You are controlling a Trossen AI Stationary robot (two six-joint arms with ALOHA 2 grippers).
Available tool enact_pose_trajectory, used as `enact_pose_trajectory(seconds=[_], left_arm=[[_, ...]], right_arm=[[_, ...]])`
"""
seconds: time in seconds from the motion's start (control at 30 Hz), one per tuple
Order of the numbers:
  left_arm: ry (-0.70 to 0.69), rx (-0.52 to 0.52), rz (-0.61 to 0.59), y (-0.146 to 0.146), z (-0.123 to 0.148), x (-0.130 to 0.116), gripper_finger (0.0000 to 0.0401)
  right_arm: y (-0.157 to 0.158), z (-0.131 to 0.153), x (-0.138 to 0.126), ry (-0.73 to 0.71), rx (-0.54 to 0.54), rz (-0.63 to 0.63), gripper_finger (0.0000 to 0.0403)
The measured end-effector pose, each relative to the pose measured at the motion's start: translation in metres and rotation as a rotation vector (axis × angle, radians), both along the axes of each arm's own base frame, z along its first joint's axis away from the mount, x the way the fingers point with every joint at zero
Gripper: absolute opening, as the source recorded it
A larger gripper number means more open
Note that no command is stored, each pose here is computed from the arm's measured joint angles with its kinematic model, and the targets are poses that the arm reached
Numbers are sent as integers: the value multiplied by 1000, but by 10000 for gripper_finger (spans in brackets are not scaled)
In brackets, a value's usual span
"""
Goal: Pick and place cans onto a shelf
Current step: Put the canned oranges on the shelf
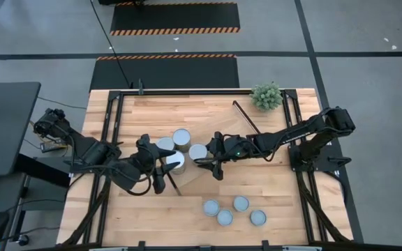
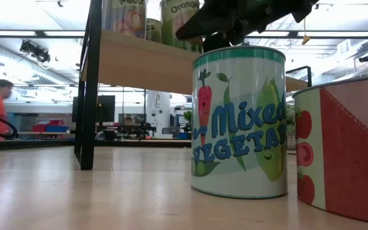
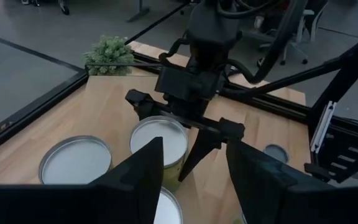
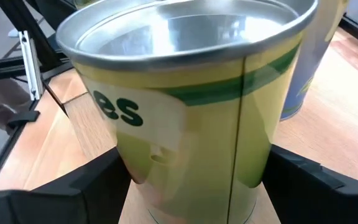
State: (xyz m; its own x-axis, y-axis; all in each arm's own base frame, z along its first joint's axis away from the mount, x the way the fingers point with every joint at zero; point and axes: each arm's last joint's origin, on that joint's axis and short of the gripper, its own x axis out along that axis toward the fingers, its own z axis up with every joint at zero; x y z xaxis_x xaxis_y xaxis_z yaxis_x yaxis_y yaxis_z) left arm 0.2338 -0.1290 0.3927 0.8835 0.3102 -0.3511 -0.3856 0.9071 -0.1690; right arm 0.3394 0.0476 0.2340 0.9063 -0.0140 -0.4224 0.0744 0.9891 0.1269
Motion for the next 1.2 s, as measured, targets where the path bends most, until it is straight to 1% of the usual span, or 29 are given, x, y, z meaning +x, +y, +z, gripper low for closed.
enact_pose_trajectory(seconds=[0.13,0.33,0.43,0.5,0.67,0.87,1.07,1.2], left_arm=[[3,7,-3,0,0,0,181],[6,17,-5,0,0,0,181],[7,20,-6,0,0,0,181],[7,21,-6,0,0,0,181],[10,26,-8,0,0,0,181],[21,27,-16,0,-1,0,181],[38,30,-28,0,-2,-1,181],[63,46,-28,1,-4,-2,180]], right_arm=[[0,0,0,3,-13,5,344],[-4,-2,0,15,-5,5,385],[-4,1,0,17,-19,12,396],[-4,6,2,19,-21,16,398],[-2,16,3,95,-32,70,396],[-1,29,4,166,-34,100,399],[-1,33,-2,303,-84,142,399],[-2,37,-8,364,-106,129,398]])
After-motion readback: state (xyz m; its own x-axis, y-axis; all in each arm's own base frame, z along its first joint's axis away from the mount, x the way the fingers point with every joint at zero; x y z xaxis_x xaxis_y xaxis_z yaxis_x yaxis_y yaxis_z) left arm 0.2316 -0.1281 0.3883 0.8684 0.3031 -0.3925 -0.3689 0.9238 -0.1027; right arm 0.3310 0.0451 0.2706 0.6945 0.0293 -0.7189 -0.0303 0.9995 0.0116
